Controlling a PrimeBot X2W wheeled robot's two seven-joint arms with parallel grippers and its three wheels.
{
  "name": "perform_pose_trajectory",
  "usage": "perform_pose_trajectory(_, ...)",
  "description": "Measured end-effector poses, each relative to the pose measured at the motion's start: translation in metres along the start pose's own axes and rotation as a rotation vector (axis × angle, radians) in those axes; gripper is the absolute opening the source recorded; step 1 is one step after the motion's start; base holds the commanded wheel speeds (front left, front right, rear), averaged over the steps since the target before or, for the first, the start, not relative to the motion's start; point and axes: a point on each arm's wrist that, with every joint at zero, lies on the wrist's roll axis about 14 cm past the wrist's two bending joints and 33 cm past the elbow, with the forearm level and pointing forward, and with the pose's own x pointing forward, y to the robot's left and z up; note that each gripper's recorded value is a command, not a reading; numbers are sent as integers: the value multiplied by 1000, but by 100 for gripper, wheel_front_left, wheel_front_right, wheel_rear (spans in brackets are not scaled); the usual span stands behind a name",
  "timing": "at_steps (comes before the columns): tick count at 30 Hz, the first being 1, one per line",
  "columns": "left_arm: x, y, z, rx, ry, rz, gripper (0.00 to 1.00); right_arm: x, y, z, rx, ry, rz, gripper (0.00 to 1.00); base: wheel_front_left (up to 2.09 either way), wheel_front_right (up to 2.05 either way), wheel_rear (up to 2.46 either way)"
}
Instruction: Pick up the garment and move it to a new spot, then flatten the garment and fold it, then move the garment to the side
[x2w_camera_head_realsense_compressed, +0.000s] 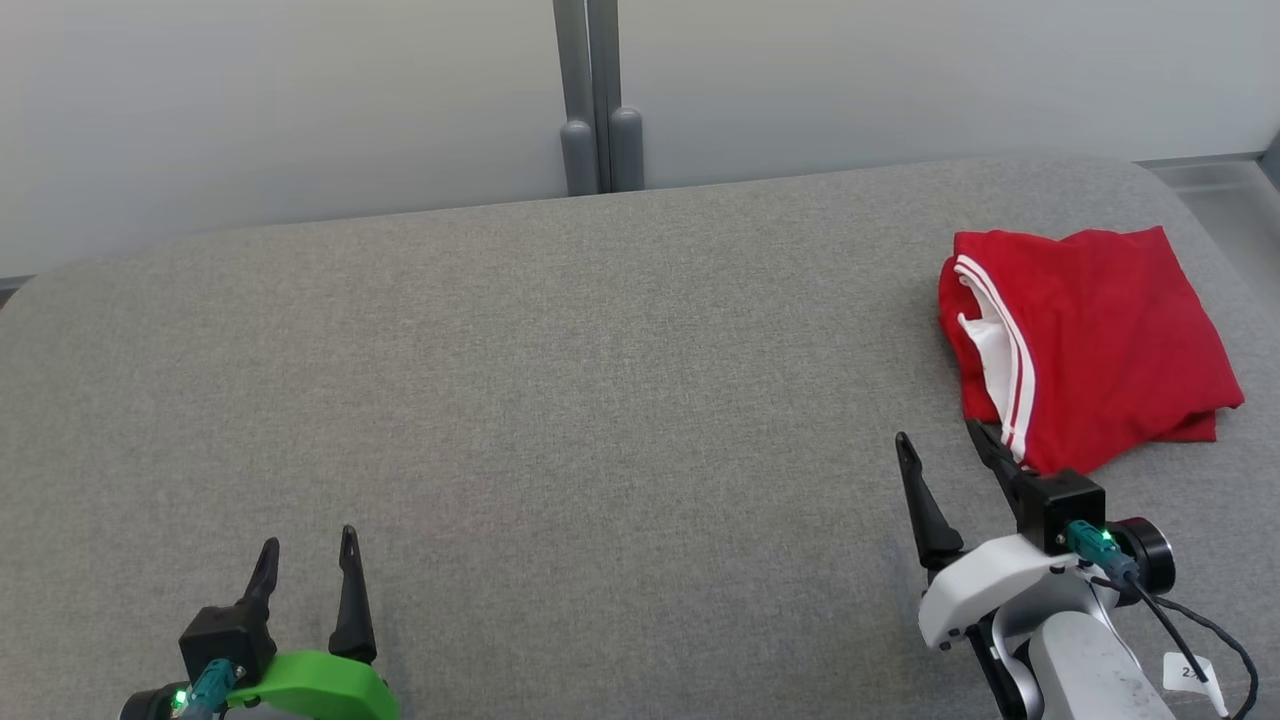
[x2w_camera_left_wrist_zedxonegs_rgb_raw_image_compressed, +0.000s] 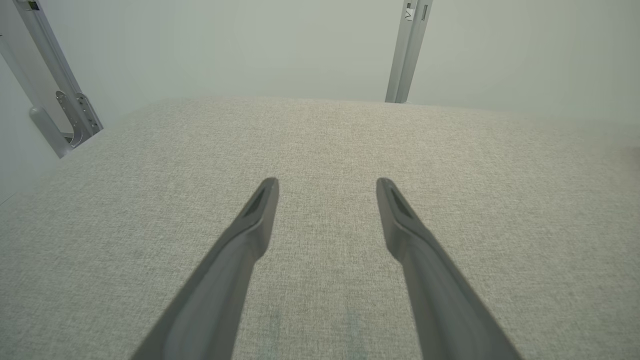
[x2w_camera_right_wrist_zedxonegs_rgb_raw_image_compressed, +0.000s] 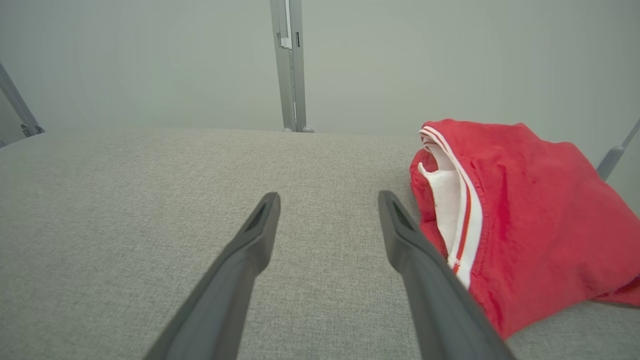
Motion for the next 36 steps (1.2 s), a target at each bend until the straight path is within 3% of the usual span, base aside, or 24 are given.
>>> perform_pose_trajectory(15,-3,0,-9,-5,27,4,100,-5,2,-13,12,36,2,100,0,0,0)
perform_pose_trajectory(16,-3,0,-10,-5,29,4,0,-5,3,-13,14,38,2,0,0,0,0)
perform_pose_trajectory(22,-10,2,-27,-14,83,14,0,-18,4,-38,31,113,-5,0,0,0,0)
perform_pose_trajectory(36,-9,11,-26,-268,105,79,0,-18,-12,-36,297,114,-102,0,0,0,0)
